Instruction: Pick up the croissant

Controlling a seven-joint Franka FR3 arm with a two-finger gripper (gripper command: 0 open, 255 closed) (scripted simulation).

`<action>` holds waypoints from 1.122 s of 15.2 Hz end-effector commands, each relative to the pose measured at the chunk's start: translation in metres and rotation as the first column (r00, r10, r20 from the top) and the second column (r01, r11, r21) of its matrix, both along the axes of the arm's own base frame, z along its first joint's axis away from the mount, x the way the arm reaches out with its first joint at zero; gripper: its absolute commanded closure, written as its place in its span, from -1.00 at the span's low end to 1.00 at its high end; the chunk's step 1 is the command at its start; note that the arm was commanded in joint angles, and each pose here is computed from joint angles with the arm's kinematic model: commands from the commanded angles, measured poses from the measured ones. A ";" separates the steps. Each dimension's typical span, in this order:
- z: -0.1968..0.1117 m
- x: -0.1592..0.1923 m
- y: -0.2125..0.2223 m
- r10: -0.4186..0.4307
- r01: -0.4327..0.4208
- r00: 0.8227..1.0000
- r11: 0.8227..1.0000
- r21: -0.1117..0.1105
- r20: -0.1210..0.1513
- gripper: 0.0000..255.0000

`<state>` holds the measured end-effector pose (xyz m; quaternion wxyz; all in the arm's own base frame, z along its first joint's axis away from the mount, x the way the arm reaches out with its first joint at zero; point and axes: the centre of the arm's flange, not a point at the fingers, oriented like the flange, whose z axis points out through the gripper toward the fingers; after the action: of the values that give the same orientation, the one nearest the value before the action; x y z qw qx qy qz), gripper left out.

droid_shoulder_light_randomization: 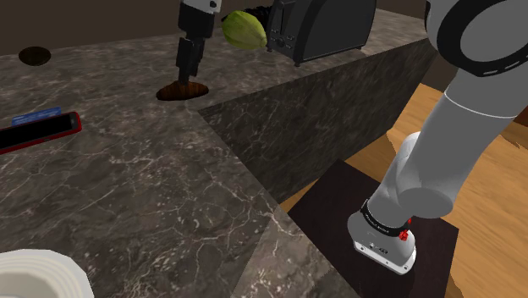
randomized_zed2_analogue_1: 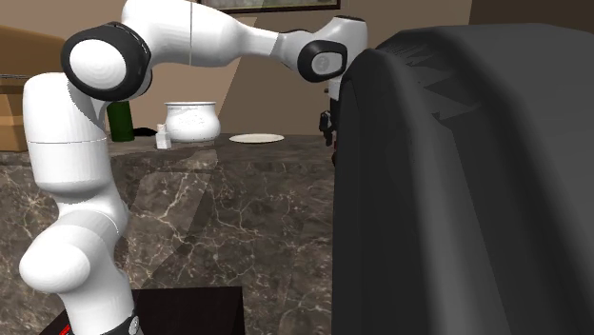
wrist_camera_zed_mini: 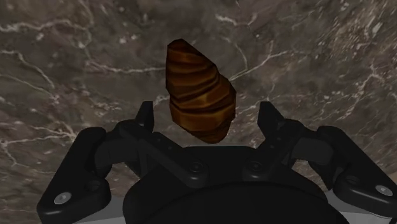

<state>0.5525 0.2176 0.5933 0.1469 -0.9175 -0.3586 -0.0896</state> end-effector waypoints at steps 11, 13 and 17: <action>-0.014 0.000 0.000 0.000 0.000 1.000 1.000 0.000 0.001 1.00; -0.013 0.000 0.000 0.000 0.000 1.000 1.000 0.000 0.001 1.00; 0.008 0.000 0.000 0.000 0.000 1.000 1.000 0.000 0.001 1.00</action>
<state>0.5519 0.2169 0.5961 0.1469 -0.9175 -0.3586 -0.0900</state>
